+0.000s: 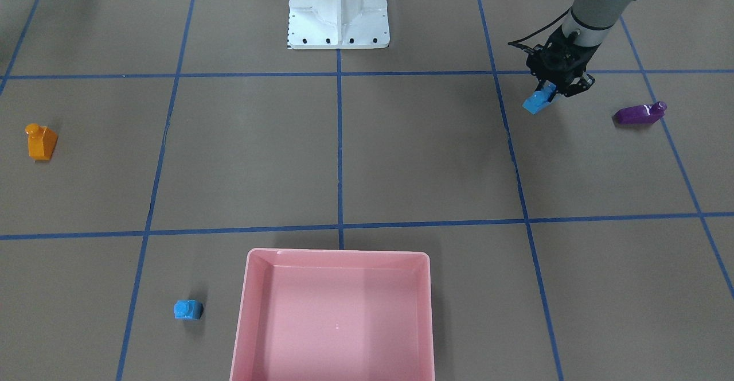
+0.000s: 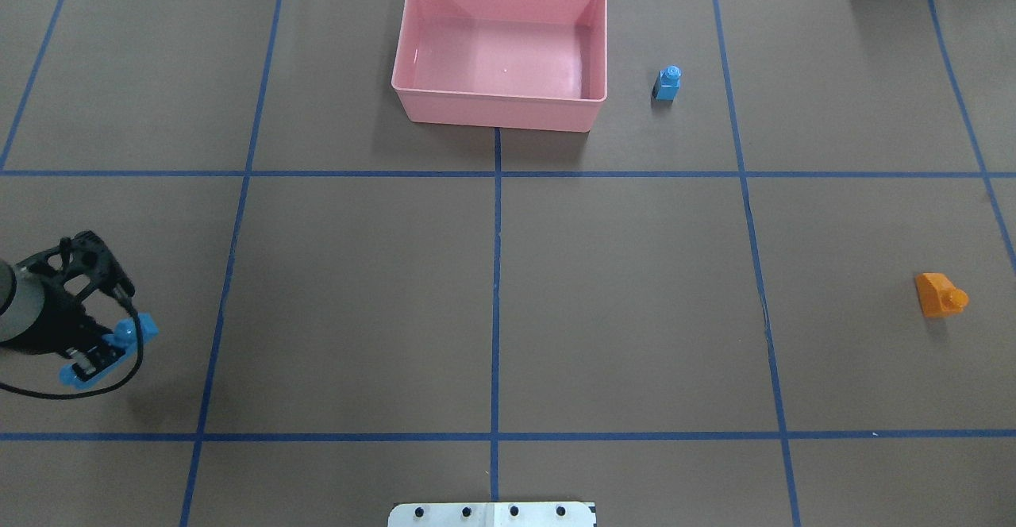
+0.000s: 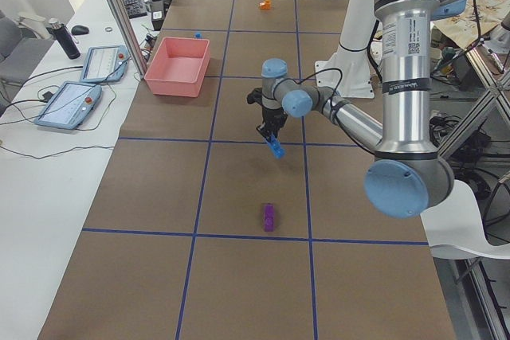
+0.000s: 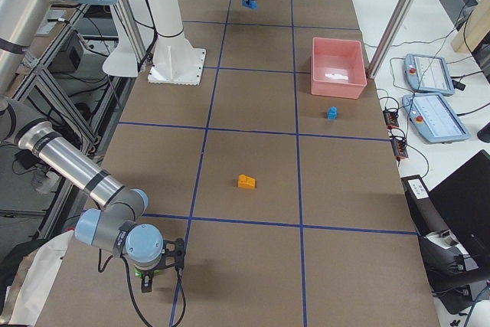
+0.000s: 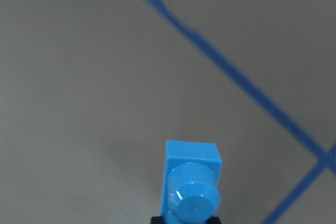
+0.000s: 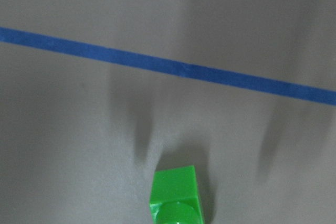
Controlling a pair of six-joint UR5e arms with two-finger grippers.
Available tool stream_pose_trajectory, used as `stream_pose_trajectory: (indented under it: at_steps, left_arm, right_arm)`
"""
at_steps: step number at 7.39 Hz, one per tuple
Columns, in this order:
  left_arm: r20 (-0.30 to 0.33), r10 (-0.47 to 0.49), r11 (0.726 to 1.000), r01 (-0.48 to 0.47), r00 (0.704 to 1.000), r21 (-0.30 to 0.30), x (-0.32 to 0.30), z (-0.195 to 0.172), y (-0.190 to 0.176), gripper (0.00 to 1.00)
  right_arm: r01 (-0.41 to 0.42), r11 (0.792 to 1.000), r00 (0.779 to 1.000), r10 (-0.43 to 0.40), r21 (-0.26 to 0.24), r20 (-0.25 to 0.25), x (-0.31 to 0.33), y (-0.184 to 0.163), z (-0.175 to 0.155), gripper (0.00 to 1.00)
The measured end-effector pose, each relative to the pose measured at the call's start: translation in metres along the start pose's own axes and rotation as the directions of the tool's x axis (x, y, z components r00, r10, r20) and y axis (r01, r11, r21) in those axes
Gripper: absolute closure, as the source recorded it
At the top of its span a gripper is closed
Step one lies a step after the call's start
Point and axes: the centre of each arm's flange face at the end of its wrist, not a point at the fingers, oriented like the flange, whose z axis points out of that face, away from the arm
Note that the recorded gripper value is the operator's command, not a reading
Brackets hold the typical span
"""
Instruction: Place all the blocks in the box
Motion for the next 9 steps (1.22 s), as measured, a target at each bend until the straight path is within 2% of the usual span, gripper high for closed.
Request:
stream_pose_trajectory:
  at_steps: [1, 2, 3, 4, 6, 7, 9]
  left_arm:
    - [0.023, -0.034, 0.999, 0.033, 0.999, 0.030, -0.002, -0.036, -0.050, 1.00]
    - [0.042, -0.065, 0.996, 0.063, 0.997, 0.064, -0.008, -0.065, -0.096, 1.00]
    - [0.055, -0.111, 0.990, 0.105, 0.992, 0.095, -0.019, -0.083, -0.149, 1.00]
    - [0.058, -0.178, 0.978, 0.170, 0.982, 0.119, -0.027, -0.096, -0.211, 1.00]
    - [0.027, -0.315, 0.933, 0.305, 0.949, 0.189, -0.041, -0.097, -0.321, 1.00]
    - [-0.007, -0.377, 0.900, 0.368, 0.926, 0.234, -0.054, -0.082, -0.360, 1.00]
    - [-0.079, -0.467, 0.835, 0.469, 0.881, 0.288, -0.062, -0.060, -0.414, 1.00]
  right_arm:
    - [0.001, 1.000, 1.000, -0.001, -0.010, 0.008, 0.003, 0.005, 0.006, 0.00]
    - [-0.004, 1.000, 1.000, 0.004, -0.016, 0.014, 0.005, 0.008, 0.009, 0.16]
    - [-0.010, 1.000, 1.000, 0.010, -0.021, 0.020, 0.006, 0.010, 0.012, 0.75]
    - [-0.015, 1.000, 1.000, 0.015, -0.020, 0.026, 0.007, 0.010, 0.013, 1.00]
    - [-0.018, 1.000, 0.999, 0.019, -0.011, 0.043, 0.005, 0.007, 0.012, 1.00]
    - [-0.015, 1.000, 0.999, 0.015, -0.002, 0.052, 0.004, 0.003, 0.010, 1.00]
    - [0.002, 0.999, 0.997, -0.005, 0.040, 0.082, -0.001, -0.018, 0.000, 1.00]
